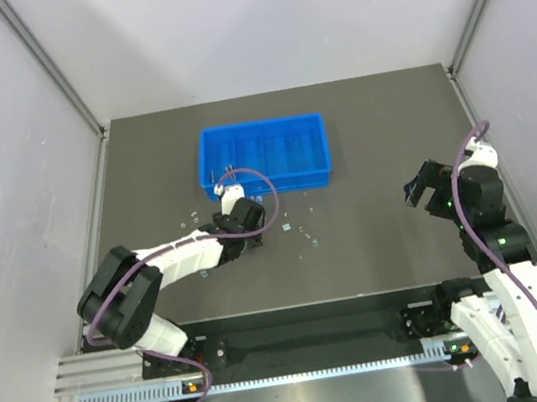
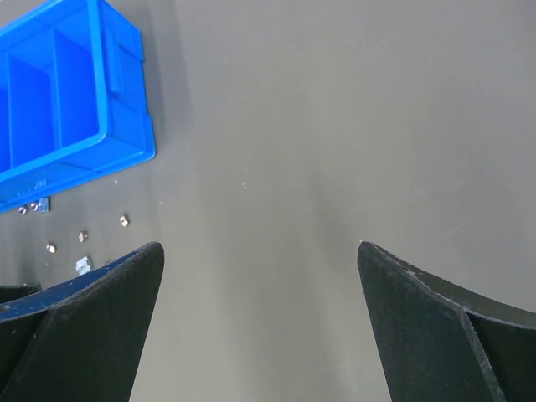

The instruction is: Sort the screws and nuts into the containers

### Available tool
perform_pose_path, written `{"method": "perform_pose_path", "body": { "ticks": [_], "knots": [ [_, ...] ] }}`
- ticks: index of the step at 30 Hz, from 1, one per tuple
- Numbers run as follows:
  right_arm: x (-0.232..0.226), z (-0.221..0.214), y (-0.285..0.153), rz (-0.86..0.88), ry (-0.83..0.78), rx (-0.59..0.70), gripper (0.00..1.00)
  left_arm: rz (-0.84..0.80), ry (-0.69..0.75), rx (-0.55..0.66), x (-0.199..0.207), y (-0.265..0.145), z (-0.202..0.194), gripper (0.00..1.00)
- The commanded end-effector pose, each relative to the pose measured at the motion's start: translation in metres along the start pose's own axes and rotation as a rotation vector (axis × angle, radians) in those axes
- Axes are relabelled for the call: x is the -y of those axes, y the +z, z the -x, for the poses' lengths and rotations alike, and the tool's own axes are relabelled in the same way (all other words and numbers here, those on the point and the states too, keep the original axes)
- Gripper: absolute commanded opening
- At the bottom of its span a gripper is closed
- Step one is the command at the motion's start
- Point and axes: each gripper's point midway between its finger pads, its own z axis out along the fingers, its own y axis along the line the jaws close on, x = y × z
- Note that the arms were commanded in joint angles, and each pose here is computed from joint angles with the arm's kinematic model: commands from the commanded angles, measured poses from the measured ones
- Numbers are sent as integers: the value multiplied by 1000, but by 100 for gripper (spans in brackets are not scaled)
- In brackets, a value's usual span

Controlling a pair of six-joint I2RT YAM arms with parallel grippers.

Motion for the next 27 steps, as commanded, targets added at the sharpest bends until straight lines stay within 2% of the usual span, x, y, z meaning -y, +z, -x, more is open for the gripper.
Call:
{"method": "perform_pose_path", "body": {
  "ticks": [1,2,11,19,27],
  "knots": [
    [-4,8,2,8,9,28,100,24,74,-28,-7,-4,1,65],
    [-4,8,2,9,8,26,100,-2,127,-30,-3,-4,2,65],
    [-5,8,5,4,2,12,100,-205,291,-24,24,-6,9,62],
    [-4,9,8,-8,-5,2,100,-301,285,-65,33,-7,9,61],
    [-2,7,11,-20,-10,-6,100,-310,263,-103,34,-6,1,45]
  ]
}}
